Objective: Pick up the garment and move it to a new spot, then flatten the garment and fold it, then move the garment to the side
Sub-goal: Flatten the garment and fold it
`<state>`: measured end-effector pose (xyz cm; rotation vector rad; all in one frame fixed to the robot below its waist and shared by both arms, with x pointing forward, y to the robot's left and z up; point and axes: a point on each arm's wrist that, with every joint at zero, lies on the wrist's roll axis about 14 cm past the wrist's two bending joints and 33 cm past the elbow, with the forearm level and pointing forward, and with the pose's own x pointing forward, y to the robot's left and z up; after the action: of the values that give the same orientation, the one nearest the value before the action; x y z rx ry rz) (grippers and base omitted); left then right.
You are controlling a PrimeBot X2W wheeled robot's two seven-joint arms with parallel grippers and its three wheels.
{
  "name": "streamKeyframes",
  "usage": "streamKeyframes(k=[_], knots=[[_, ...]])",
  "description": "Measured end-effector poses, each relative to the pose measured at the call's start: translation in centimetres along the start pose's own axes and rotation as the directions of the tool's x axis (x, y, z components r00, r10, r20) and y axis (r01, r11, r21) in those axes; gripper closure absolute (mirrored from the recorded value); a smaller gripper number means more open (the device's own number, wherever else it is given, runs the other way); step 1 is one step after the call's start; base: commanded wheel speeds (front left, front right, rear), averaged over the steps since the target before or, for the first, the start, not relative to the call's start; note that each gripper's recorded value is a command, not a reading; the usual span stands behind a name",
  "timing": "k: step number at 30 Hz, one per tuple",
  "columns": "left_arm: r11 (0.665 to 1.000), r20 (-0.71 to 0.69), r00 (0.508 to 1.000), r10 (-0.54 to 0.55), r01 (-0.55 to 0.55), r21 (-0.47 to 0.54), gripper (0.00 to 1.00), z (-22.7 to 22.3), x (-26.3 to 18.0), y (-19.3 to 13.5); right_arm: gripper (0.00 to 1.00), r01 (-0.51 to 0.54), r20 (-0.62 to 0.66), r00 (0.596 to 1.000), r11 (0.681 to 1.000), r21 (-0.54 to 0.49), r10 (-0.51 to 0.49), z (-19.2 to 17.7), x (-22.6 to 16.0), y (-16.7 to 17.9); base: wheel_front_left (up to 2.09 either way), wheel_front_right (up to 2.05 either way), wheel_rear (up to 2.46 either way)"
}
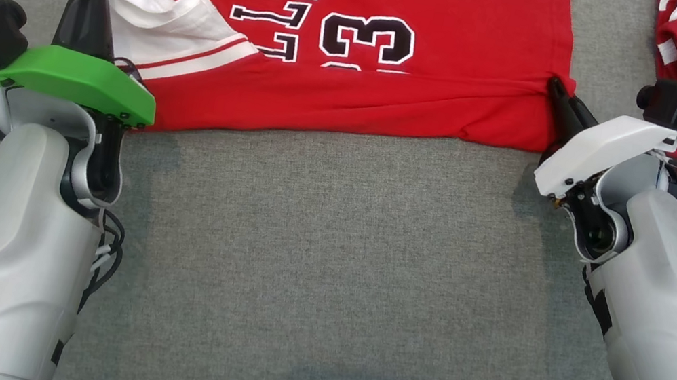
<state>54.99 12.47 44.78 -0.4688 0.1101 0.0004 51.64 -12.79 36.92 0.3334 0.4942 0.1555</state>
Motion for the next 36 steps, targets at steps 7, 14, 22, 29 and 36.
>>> streamKeyframes(k=[7,14,22,29,36], knots=[[1.0,0.031,0.999,0.027,-0.027,-0.003,0.91,0.9,0.7,0.7,0.0,-0.005,0.062,0.998,1.0,-0.006,0.005,1.4,0.5,0.2,0.0,0.0,0.0],[1.0,0.077,0.997,0.003,-0.001,-0.018,0.0,2.7,1.4,-0.1,0.0,-0.026,0.142,0.989,0.999,-0.029,0.029,3.2,0.5,1.0,0.0,0.0,0.0],[0.998,0.107,0.994,-0.032,0.036,-0.043,0.0,4.0,1.2,-0.9,0.0,-0.043,0.21,0.976,0.997,-0.062,0.056,4.6,-0.4,1.7,0.0,0.0,0.0],[0.994,0.099,0.995,0.011,-0.001,-0.106,0.0,3.4,-1.2,1.0,0.0,-0.029,0.231,0.972,0.998,-0.051,0.039,4.4,-1.9,1.1,0.0,0.0,0.0],[0.98,-0.011,0.995,0.103,-0.104,-0.17,0.0,-0.5,-5.7,4.3,0.0,0.003,0.197,0.98,1.0,-0.011,-0.001,2.1,-3.9,-0.2,0.0,0.0,0.0]])
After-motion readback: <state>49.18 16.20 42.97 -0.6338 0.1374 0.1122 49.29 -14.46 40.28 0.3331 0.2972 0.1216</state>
